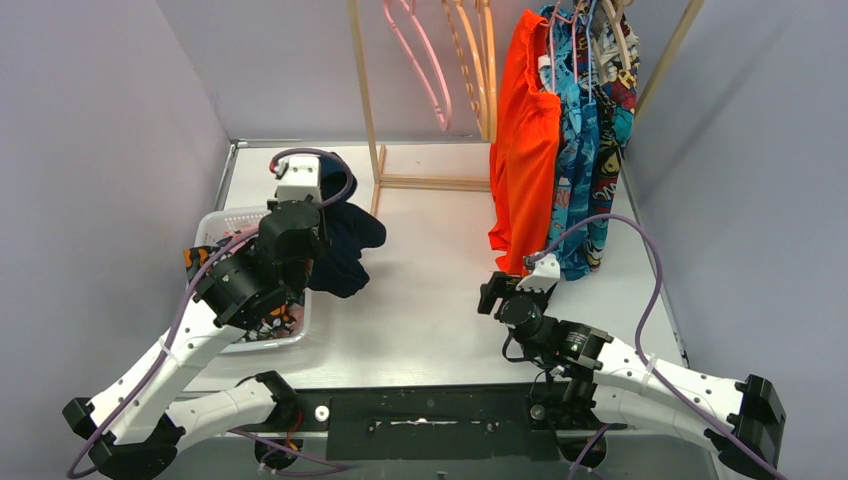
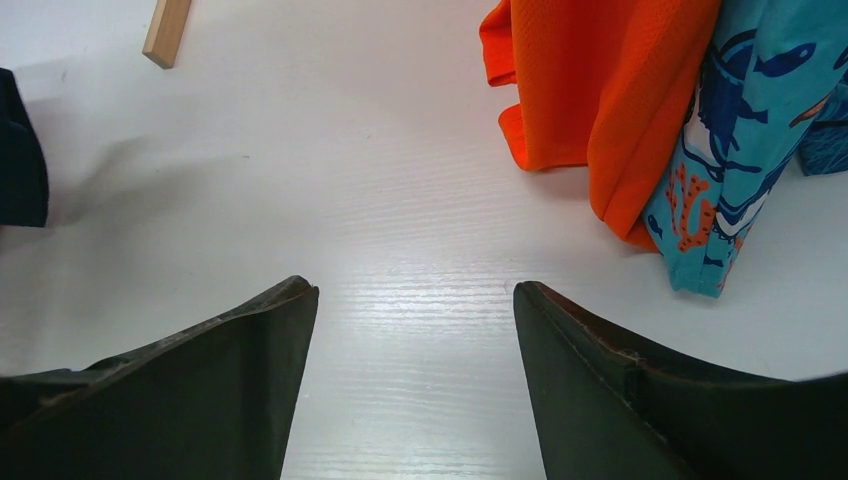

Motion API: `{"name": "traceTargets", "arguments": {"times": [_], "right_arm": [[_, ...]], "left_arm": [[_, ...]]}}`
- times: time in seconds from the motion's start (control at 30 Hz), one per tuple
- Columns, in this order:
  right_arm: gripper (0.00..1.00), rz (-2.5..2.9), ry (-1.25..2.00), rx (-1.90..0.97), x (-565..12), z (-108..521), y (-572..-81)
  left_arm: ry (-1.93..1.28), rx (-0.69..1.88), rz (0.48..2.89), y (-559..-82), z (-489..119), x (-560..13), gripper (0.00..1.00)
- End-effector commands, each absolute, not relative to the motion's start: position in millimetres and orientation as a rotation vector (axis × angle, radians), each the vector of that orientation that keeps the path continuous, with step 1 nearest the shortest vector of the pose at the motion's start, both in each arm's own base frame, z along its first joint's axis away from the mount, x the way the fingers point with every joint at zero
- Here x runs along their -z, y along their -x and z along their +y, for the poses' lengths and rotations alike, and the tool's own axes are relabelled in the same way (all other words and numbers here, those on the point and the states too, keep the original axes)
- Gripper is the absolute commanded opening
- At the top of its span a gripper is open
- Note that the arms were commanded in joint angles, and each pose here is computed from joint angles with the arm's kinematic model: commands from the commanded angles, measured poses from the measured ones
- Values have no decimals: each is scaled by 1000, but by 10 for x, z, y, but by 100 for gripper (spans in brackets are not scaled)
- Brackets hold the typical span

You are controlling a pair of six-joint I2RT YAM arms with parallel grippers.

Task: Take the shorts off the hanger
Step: Place the shorts in the basket.

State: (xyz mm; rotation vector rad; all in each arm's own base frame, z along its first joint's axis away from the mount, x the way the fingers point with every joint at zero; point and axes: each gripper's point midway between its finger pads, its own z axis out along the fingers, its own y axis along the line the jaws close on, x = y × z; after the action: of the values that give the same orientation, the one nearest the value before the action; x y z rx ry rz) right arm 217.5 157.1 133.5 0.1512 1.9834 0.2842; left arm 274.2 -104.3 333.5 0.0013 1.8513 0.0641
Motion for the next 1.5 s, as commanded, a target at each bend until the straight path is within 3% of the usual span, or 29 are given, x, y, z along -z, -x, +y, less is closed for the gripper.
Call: {"name": "traceTargets", "arguments": {"times": [0.0, 0.27, 0.53, 0.7, 0.83, 1.3, 1.47], "right_arm": [[73, 1912, -211, -326, -1534, 1606, -2268], [73, 1911, -202, -343, -1505, 1675, -2290], [73, 1928, -148, -332, -1496, 1774, -2325], [73, 1930, -124, -327, -1521, 1809, -2338], [73, 1932, -110, -331, -1549, 1822, -2332], [74, 1954, -68, -286, -1572, 1775, -2306], [74, 1944, -70, -292, -1588, 1751, -2298]], "left_arm": [[139, -146, 1704, -2757, -729, -3947, 0], [244, -412, 1592, -2737, -245, -4386, 0], [311, -649, 1599, -2698, 209, -4253, 0], [259, -702, 1719, -2899, 385, -3763, 0], [236, -561, 1827, -3058, 364, -3380, 0], [562, -249, 2201, -3265, 550, -1709, 0], [631, -274, 2308, -3254, 548, -1232, 0]]}}
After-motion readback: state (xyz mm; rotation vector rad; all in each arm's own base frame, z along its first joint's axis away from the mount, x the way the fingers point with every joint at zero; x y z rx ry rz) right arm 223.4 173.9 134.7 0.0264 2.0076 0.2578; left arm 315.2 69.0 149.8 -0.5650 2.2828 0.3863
